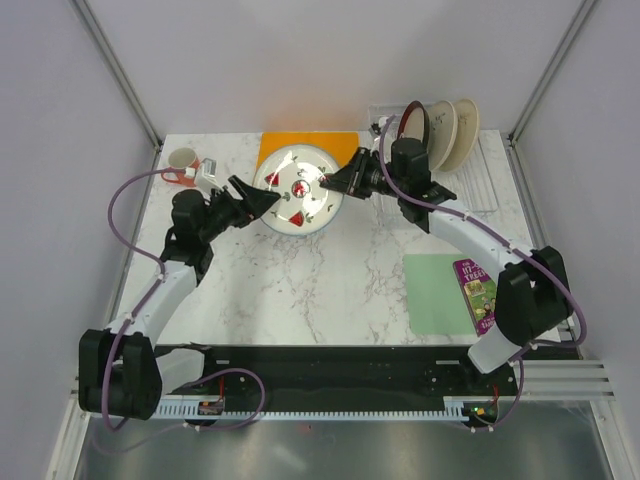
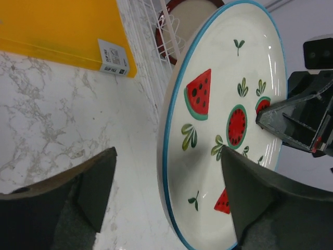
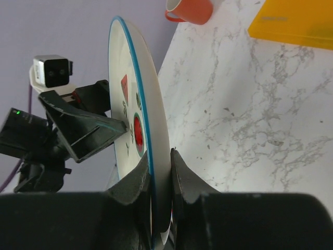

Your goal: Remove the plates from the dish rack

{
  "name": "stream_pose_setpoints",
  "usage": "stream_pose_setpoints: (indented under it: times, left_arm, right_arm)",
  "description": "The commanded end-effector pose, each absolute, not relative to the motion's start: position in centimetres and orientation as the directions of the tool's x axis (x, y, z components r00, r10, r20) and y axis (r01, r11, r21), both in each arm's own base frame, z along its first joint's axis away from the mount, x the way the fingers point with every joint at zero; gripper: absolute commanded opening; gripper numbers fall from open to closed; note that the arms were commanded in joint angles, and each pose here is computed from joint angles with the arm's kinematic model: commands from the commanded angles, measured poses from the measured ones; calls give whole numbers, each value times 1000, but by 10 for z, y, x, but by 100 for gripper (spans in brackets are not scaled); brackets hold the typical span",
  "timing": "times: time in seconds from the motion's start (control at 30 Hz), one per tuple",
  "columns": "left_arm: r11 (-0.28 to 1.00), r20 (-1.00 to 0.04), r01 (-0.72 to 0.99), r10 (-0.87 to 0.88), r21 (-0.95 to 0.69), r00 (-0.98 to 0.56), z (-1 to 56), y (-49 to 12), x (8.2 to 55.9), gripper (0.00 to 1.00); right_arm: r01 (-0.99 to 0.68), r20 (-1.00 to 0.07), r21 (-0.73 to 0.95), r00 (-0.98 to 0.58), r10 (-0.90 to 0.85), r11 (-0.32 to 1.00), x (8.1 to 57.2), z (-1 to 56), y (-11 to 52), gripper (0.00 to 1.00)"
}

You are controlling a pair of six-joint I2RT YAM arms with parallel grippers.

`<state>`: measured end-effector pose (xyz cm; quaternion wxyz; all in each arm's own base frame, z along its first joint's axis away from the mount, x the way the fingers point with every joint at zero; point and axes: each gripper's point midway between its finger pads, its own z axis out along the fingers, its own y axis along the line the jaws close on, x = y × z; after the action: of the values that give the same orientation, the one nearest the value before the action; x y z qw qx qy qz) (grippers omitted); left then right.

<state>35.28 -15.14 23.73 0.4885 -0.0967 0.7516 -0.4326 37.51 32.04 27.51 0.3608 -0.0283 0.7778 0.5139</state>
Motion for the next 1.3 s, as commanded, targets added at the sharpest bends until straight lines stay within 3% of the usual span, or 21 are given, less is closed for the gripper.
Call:
stream_pose_setpoints:
  times: [0.0,0.03,0.07,0.17,0.23,0.33,0.37,0.43,0.47,0.57,0.7,1.27]
  left_arm:
    - [518,-635,369,-594,-772,-494,256,-162,354,71]
    - [517,-635,370,-593,-772,-496,255,-163,355,62]
    - [517,-637,374,-592,-770,-494,256,-163,355,35]
    - [521,-644,380,-588,-764,-489,256,-163,356,2]
    - [531,-652,379,-586,-758,-481,255,-161,356,2]
    - [577,-663,337,-573,-744,-481,245,-155,358,2]
    - [598,-652,293,-569,-746,-500,235,-151,356,2]
    - [639,-659,233,-582,-733,-477,224,-136,358,2]
    - [648,-653,207,-585,-733,-480,219,-131,355,2]
    - [701,-677,160,-564,-695,-473,205,-115,352,2]
    - [746,-679,108,-524,-657,-514,178,-108,346,2]
    - [814,-622,-196,-552,-547,-555,91,-64,326,2]
  right_arm:
    - [-527,-577,816,-724,377,238,359,330,337,0]
    - [-515,-566,824,-732,379,237,359,328,336,0]
    - [-506,-560,828,-738,375,240,358,322,336,0]
    - [-493,-545,838,-755,365,233,354,317,336,0]
    - [-485,-536,844,-768,351,229,352,314,337,2]
    - [-442,-524,849,-776,351,289,356,298,332,47]
    - [-465,-563,822,-751,345,328,359,298,328,60]
    - [-412,-576,795,-743,341,444,368,281,312,63]
    - [-428,-645,737,-677,355,523,380,288,299,68]
    - [-329,-719,624,-596,357,708,400,290,254,77]
    - [-295,-794,517,-515,322,803,412,304,211,81]
    - [-63,-828,364,-479,292,929,455,283,99,82]
